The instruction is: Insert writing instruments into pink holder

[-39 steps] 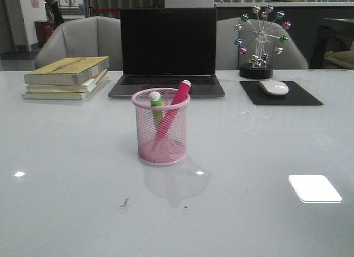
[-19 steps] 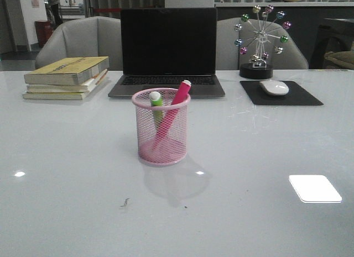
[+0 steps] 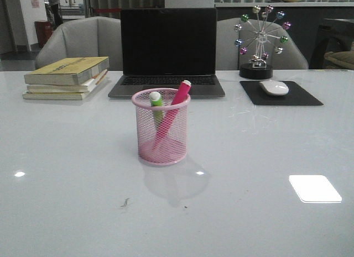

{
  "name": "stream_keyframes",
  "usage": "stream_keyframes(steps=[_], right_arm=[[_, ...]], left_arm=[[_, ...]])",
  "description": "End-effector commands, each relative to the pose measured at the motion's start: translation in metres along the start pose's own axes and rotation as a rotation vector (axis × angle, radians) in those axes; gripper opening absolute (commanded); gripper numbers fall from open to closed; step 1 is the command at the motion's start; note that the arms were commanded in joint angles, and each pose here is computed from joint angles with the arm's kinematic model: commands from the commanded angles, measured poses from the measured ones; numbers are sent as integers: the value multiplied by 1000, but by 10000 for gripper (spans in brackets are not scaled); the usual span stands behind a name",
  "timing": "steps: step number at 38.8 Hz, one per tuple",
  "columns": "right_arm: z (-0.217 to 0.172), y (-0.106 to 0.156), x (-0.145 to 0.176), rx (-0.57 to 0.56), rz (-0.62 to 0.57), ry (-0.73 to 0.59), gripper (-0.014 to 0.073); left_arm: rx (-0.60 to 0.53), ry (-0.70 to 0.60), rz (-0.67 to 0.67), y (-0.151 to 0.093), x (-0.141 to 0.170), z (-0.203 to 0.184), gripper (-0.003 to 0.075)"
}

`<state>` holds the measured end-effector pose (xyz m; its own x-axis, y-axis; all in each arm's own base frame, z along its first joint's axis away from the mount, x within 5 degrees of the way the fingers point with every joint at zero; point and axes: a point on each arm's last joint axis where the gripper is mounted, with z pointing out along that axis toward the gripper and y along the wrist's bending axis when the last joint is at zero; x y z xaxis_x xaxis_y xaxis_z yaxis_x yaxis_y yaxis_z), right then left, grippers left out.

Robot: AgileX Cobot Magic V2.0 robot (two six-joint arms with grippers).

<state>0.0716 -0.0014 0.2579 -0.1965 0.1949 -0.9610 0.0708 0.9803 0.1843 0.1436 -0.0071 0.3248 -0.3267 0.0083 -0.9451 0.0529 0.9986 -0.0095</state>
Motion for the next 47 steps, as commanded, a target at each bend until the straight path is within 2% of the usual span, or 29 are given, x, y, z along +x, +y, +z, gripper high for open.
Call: stream_keyframes(steps=[1,5,11,16,21,47], right_arm=[[-9,-3,-3,18,-35,-165,50],[-14,-5,16,-3,-70,-203,50],[-10,-6,41,-81,-79,-172,50],[-6,-5,51,-124,-84,-170,50],[-2,-6,59,-136,-81,-225,50],[-4,-7,61,-135,-87,-215,50]], left_arm=[[-2,-116,-10,0,-17,-3,426],[-2,-116,-10,0,-17,-3,426],[-2,-116,-10,0,-17,-3,426],[-2,-116,-10,0,-17,-3,426],[-2,-116,-10,0,-17,-3,426],[-2,-116,-10,0,-17,-3,426]])
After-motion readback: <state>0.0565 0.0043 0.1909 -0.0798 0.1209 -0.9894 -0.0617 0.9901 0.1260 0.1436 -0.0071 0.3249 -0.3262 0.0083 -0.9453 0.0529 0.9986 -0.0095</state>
